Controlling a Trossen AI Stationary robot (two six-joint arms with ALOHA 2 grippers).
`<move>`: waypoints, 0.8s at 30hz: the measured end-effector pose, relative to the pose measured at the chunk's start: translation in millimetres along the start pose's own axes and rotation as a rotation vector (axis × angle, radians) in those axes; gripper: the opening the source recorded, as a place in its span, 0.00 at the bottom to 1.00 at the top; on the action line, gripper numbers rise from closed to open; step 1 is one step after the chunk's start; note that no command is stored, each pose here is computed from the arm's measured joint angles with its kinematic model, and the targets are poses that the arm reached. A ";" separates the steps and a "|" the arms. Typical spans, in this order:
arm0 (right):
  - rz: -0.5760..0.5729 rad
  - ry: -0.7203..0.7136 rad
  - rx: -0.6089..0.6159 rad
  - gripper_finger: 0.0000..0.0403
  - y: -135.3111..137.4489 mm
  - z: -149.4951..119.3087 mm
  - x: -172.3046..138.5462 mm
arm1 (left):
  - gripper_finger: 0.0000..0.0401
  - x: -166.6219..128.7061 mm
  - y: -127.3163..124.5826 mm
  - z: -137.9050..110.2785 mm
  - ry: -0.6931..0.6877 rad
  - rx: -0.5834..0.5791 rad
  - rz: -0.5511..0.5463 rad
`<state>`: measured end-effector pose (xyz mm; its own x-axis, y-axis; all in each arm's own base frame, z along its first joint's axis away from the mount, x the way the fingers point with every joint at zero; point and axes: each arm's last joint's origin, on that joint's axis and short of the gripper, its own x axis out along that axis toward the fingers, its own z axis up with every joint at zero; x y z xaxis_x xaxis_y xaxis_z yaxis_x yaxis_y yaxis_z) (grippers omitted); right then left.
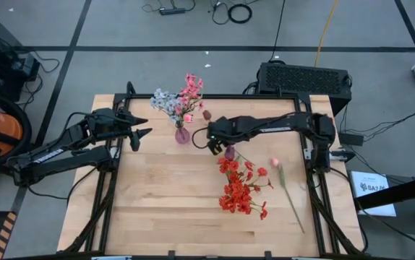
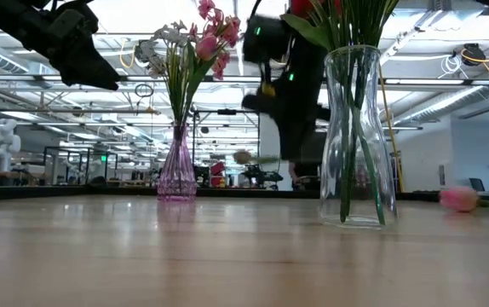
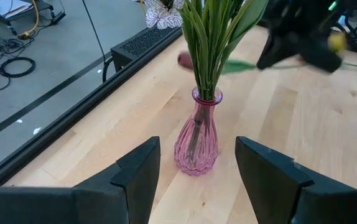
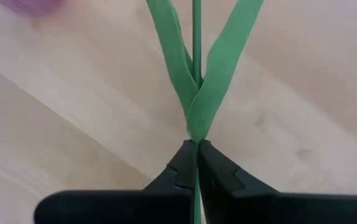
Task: Sort flowers into vase by color
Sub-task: Put the dark red tulip into the transparent flower vase
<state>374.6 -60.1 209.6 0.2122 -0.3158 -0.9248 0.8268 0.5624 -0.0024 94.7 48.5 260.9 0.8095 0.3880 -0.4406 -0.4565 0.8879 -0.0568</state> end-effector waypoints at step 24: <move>0.472 -0.560 0.368 0.00 -126.2 -95.0 -71.4 | 0.54 0.0 0.0 -0.1 0.001 -0.104 0.000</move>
<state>205.6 -35.9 239.8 0.7287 -0.4982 -0.4699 0.6828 0.4759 0.5544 94.7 48.5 260.9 0.8091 0.3882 -0.4412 -0.4928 0.8572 -0.1494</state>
